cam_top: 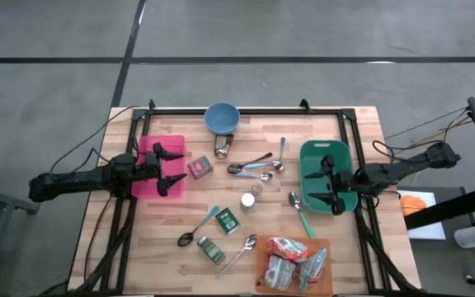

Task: Pick & Place Food Item
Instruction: Put the white seasoning bottle into the green bin

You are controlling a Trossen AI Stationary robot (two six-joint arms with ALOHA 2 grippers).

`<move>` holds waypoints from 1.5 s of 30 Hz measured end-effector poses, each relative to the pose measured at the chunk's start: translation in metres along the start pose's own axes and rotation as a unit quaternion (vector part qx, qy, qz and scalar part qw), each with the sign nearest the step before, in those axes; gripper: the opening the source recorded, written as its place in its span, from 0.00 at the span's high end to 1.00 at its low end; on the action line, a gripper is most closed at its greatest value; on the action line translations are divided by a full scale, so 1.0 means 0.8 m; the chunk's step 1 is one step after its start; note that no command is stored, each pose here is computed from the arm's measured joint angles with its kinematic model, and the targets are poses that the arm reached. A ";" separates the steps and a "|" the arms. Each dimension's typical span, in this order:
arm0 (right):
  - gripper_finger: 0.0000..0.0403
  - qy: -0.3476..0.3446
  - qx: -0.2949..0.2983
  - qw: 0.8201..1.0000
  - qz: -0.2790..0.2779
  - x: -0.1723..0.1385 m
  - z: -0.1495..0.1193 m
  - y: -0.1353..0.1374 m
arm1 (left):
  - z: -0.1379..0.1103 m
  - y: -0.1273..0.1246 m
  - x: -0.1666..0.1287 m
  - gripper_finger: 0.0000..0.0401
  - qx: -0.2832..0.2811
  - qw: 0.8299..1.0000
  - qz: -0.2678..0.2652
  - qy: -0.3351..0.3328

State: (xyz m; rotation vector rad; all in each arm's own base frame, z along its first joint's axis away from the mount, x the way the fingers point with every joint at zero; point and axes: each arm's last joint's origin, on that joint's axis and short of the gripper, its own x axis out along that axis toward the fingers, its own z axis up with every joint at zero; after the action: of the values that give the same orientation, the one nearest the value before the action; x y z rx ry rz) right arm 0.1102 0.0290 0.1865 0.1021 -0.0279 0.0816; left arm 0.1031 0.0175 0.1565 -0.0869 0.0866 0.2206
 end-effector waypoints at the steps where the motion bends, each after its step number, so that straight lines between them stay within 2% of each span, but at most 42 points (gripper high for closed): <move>1: 0.31 0.012 0.009 1.000 -0.001 -0.001 0.001 0.000 | 0.000 0.000 0.000 0.07 0.000 1.000 0.000 0.000; 5: 0.31 0.013 0.026 1.000 -0.002 -0.002 0.010 0.000 | 0.000 0.000 0.000 0.07 0.000 1.000 0.000 0.000; 10: 0.31 0.008 0.001 1.000 -0.001 -0.002 0.015 0.001 | 0.000 0.000 0.000 0.07 0.000 1.000 0.000 0.000; 16: 0.31 0.006 0.000 1.000 -0.001 -0.002 0.017 0.001 | 0.000 0.000 0.000 0.07 0.000 1.000 0.000 0.000; 24: 0.31 0.007 -0.051 0.999 0.000 -0.002 0.017 0.001 | 0.000 0.000 0.000 0.07 0.000 1.000 0.000 0.000; 32: 0.31 0.009 -0.004 1.000 0.000 -0.002 0.016 0.001 | 0.000 0.000 0.000 0.07 0.000 1.000 0.000 0.000; 45: 0.31 0.014 -0.031 0.999 0.000 -0.002 0.015 0.001 | 0.000 0.000 0.000 0.07 0.000 1.000 0.000 0.000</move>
State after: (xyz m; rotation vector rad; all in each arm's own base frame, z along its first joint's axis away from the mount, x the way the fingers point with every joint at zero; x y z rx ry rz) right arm 0.1079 0.0284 0.1980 0.0387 -0.0025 0.0817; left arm 0.1031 0.0175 0.1565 -0.0869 0.0868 0.2205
